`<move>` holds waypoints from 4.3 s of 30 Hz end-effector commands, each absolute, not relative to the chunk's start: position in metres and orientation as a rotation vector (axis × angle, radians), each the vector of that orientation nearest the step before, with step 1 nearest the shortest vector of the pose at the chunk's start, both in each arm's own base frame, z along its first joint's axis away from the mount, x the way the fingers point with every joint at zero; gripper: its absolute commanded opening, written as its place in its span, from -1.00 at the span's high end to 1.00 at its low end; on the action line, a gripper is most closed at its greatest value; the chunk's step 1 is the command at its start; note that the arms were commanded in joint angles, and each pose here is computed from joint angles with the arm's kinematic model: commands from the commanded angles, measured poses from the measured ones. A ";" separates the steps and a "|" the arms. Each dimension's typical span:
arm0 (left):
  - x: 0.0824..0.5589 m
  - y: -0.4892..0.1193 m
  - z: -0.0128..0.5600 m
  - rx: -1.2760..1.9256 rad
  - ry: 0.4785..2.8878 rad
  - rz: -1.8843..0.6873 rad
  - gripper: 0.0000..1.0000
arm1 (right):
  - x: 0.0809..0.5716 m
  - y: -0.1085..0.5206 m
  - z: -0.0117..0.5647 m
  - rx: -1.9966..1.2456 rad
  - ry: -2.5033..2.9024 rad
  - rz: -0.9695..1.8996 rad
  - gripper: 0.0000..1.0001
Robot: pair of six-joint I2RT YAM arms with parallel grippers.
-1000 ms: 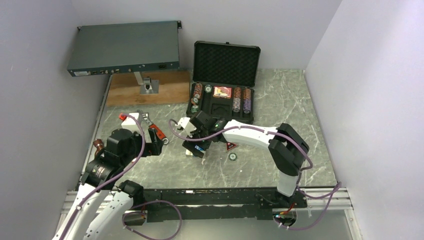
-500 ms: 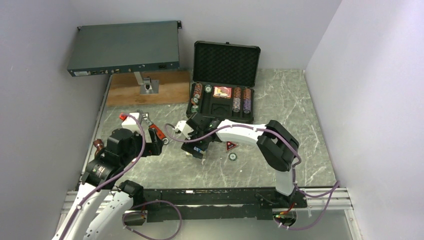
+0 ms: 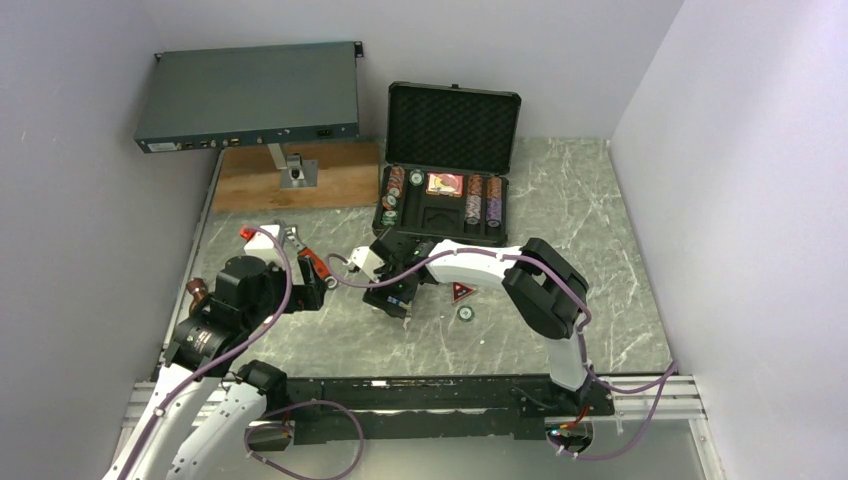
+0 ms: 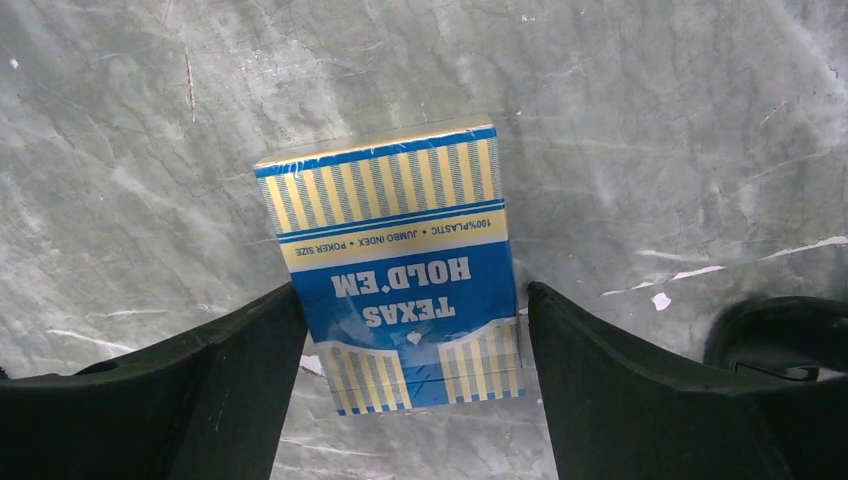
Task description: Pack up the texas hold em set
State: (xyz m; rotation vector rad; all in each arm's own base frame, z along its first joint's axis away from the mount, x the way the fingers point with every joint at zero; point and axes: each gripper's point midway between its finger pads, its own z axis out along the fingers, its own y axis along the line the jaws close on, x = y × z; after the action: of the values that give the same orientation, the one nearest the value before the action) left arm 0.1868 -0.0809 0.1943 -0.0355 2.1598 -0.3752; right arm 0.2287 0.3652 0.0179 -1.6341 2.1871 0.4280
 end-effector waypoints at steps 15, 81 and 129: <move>0.190 -0.078 0.201 -0.068 2.133 -0.370 -0.98 | 0.203 0.366 0.041 -1.655 2.187 0.583 0.98; 0.195 -0.079 0.201 -0.057 2.135 -0.388 -0.98 | 0.433 0.275 0.123 -1.532 1.920 0.267 1.00; 0.196 -0.082 0.198 -0.044 2.149 -0.402 -0.98 | 0.481 0.247 0.121 -1.474 1.916 0.097 1.00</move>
State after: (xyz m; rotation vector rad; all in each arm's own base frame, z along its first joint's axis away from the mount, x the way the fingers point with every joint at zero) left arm 0.1904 -0.0807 0.1910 -0.0527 2.1819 -0.3929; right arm 0.4628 0.2370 0.0838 -1.5217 2.0247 0.1231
